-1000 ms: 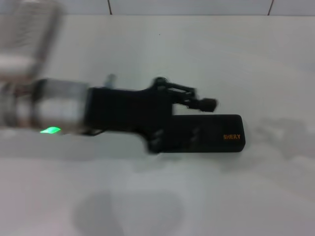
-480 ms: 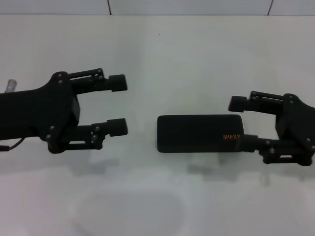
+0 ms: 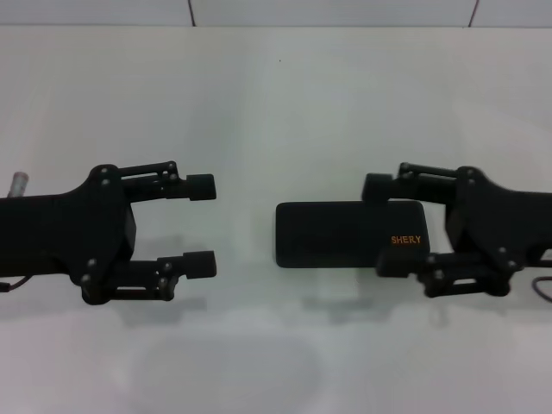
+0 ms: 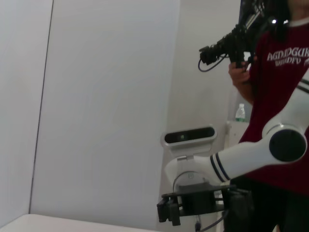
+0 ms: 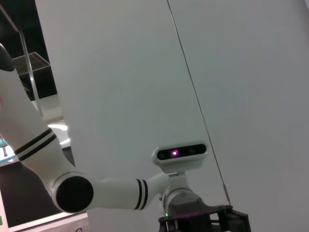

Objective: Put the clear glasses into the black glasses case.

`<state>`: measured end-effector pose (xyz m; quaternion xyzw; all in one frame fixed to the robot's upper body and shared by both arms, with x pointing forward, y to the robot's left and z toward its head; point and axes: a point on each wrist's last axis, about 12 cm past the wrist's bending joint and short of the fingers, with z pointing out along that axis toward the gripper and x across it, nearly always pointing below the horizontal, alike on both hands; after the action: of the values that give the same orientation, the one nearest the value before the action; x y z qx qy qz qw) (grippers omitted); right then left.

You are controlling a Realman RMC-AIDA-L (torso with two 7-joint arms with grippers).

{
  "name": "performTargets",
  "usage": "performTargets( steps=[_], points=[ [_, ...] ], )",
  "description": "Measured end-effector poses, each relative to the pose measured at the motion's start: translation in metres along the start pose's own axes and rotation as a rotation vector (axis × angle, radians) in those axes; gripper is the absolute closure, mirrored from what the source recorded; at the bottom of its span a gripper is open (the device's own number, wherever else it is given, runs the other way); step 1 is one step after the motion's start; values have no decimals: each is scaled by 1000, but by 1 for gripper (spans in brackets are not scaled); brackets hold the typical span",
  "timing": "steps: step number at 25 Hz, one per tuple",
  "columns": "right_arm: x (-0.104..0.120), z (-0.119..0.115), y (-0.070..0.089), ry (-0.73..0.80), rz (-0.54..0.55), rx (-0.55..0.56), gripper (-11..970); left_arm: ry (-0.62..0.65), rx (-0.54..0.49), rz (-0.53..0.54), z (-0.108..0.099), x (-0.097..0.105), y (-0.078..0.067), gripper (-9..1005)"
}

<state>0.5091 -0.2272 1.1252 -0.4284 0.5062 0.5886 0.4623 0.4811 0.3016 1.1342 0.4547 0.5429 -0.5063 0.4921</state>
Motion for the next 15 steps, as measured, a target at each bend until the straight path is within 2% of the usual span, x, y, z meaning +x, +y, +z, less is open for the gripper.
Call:
performTargets(
  steps=[3,15],
  points=[
    [1,5,-1,5,0,-5,175,10,-7,35,-1,2,-1,251],
    [-2,8,-4,3,-4,-10,175,38,-3,25,-4,3,0,249]
  ],
)
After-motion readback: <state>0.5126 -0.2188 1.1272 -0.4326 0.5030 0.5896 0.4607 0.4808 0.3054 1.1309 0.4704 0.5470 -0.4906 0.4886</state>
